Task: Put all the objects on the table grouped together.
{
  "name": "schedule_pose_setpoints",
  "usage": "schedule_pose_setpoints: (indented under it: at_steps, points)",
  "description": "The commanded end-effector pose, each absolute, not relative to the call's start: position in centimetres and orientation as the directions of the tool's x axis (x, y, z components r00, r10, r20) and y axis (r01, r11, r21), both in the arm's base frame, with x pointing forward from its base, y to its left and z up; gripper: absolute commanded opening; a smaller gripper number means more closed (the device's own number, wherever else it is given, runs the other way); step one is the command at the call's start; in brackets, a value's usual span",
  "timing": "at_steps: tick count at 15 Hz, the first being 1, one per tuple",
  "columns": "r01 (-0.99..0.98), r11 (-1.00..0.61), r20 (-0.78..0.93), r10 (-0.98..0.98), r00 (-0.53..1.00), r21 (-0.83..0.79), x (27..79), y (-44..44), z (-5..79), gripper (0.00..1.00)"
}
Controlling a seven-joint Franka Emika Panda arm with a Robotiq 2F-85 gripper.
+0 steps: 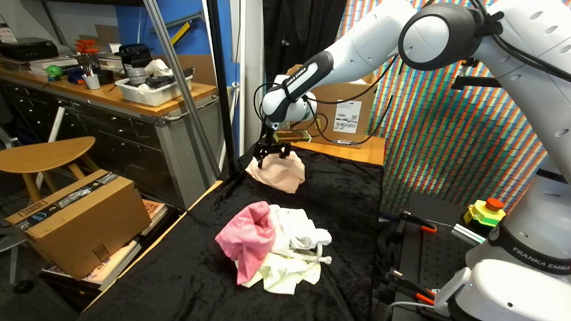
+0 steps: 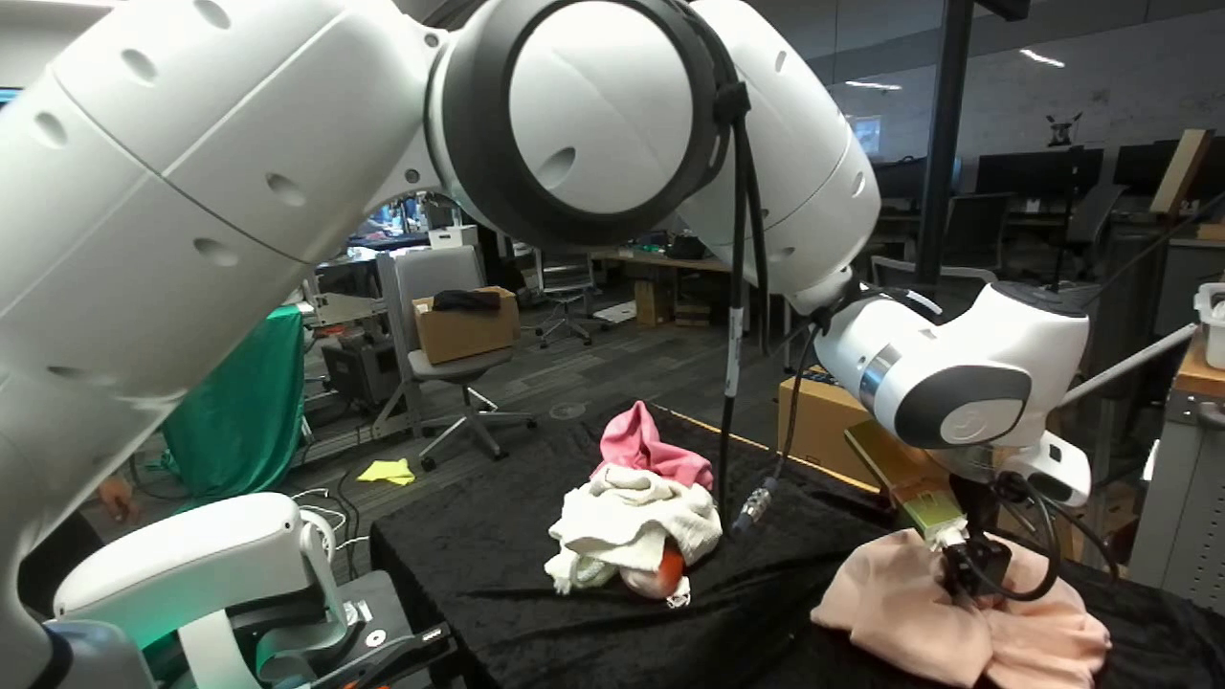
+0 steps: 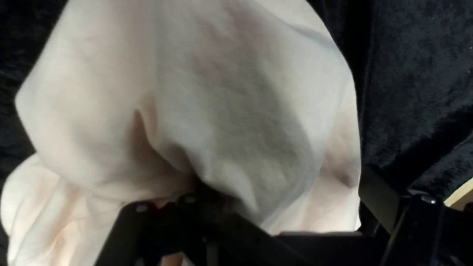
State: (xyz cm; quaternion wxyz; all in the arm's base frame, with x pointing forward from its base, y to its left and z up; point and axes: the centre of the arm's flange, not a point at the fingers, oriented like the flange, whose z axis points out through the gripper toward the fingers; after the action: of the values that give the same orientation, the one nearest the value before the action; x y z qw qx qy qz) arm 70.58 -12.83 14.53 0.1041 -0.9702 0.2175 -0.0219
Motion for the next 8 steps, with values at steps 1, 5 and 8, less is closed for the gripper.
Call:
schedule_pose_setpoints:
  at_steps: [1, 5, 8]
  points:
    - [-0.379, -0.901, 0.015, -0.391, 0.920, -0.212, 70.94, -12.60, 14.75, 1.00]
    - [-0.331, -0.932, -0.008, -0.334, 0.943, -0.146, 70.42, -12.81, 14.97, 1.00]
    - [-0.268, -0.958, -0.038, -0.266, 0.963, -0.098, 69.96, -12.74, 15.23, 1.00]
